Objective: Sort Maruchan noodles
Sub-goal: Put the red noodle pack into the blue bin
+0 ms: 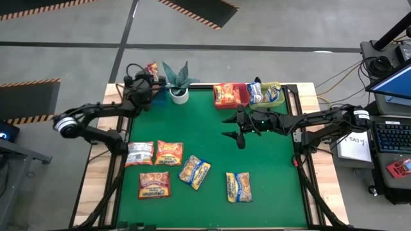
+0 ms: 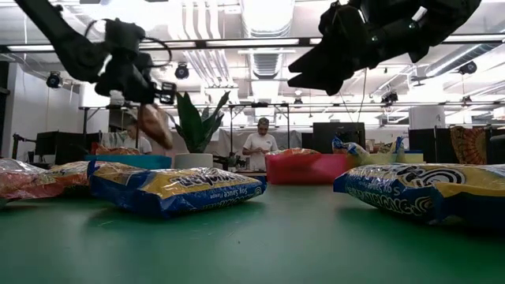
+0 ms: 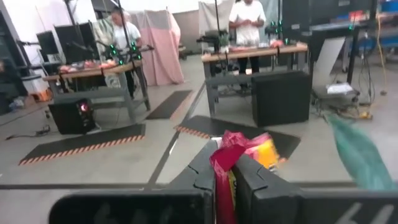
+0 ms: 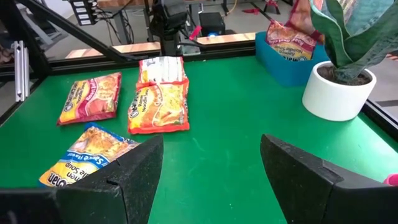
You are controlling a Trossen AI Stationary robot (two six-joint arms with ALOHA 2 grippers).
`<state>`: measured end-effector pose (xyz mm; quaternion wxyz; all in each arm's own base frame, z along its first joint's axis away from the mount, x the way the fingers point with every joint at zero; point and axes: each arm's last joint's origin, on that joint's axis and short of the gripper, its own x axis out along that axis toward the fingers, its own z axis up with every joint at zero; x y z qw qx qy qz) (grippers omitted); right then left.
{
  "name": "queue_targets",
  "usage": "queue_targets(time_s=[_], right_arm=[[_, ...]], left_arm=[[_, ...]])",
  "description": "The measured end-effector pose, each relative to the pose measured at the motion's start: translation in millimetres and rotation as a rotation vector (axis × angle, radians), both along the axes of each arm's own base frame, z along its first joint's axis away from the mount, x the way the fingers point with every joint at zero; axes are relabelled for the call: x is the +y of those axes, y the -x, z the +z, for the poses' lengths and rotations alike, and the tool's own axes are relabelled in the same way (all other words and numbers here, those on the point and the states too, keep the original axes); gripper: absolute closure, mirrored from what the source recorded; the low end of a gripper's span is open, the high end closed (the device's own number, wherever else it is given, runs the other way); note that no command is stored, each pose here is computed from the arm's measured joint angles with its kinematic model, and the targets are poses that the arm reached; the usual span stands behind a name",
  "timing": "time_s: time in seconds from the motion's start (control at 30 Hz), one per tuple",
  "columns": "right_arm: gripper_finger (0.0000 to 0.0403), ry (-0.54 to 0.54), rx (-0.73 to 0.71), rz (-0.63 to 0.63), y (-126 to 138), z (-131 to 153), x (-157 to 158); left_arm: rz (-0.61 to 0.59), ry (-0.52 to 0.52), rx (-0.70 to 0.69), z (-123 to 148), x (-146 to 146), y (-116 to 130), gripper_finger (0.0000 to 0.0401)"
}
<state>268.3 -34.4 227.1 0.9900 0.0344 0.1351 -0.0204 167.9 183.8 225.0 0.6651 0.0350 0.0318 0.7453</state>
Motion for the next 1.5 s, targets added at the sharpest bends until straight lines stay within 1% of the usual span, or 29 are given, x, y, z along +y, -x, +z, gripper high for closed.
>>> queue_targets(time_s=[0.13, 0.3, 0.5, 0.63, 0.93, 1.23, 1.37, 1.5], right_arm=[[0.0147, 0.002, 0.001, 0.001, 0, 0, 0], [0.0147, 0.007, 0.002, 0.002, 0, 0, 0], [0.0145, 0.010, 0.002, 0.003, 0, 0, 0], [0.0145, 0.010, 0.004, 0.003, 0, 0, 0], [0.0143, -0.010, 0.023, 0.000, 1, -2, 0], [0.0142, -0.020, 0.020, -0.004, 1, -2, 0], [0.0146, -0.021, 0.020, -0.004, 1, -2, 0], [0.0146, -0.035, 0.020, -0.008, 1, -2, 0]], left_arm=[[0.002, 0.045, 0.026, -14, 7, -8, 0.0401], [0.003, 0.070, 0.041, -23, 15, -17, 0.0401], [-0.004, 0.074, 0.078, -20, 25, -29, 0.0401], [-0.019, 0.101, 0.049, -29, 22, -34, 0.0401], [-0.045, 0.139, 0.005, -49, 6, -31, 0.0401], [-0.105, 0.163, 0.042, -56, -10, -39, 0.0401], [-0.068, 0.162, 0.021, -57, -12, -39, 0.0391], [-0.063, 0.192, 0.015, -61, -16, -39, 0.0371]])
